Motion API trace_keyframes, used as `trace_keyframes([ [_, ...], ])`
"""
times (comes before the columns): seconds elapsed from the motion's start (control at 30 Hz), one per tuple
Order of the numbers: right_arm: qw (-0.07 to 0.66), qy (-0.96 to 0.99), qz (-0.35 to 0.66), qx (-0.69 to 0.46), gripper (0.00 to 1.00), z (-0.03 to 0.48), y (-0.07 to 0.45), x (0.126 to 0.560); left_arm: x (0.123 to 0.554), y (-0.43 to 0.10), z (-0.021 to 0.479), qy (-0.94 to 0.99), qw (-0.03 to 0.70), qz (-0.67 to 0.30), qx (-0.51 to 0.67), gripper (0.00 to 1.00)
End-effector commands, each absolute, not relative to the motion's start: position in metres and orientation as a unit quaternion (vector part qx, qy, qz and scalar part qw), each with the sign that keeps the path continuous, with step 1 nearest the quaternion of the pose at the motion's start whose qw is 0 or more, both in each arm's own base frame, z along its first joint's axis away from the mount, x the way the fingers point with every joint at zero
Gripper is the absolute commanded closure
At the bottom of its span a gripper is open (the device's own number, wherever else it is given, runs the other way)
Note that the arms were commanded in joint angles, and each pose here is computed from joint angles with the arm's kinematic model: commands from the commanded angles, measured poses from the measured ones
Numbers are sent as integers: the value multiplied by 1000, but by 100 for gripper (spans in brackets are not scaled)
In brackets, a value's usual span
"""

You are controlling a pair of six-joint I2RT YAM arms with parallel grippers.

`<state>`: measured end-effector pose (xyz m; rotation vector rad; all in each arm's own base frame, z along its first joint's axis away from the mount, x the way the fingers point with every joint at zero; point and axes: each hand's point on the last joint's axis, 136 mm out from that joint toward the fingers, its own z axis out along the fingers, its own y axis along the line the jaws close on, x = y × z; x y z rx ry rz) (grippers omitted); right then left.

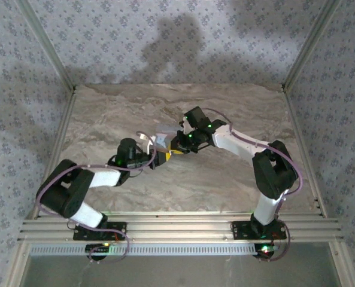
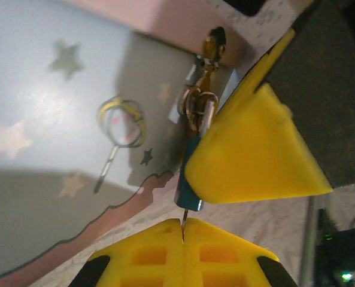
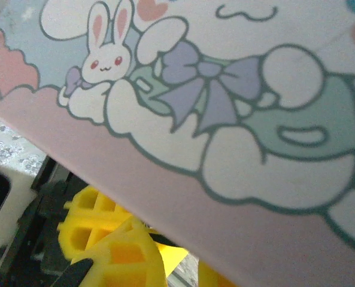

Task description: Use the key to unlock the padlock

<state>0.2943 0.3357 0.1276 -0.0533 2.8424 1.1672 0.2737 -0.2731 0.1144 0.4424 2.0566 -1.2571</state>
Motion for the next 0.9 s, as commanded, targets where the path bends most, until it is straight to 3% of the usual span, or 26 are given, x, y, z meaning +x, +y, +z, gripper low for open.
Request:
trace_keyframes([
  [0.0,-38,928,370,-29,100,104,348,260,287,-289,184,713,461,-474,235,100],
  [0.3,-36,919,393,-21,100,103,353,256,303,-293,196,656,368,-642,149,100],
  [0.5,-35,922,387,-5,100,91,346,254,297,-303,190,660,373,-631,165,100],
  [0.6,-29,926,376,3,100,85,341,255,292,-304,164,694,379,-584,184,100],
  [0.87,5,940,339,30,75,67,321,261,283,-304,103,738,376,-527,192,100],
])
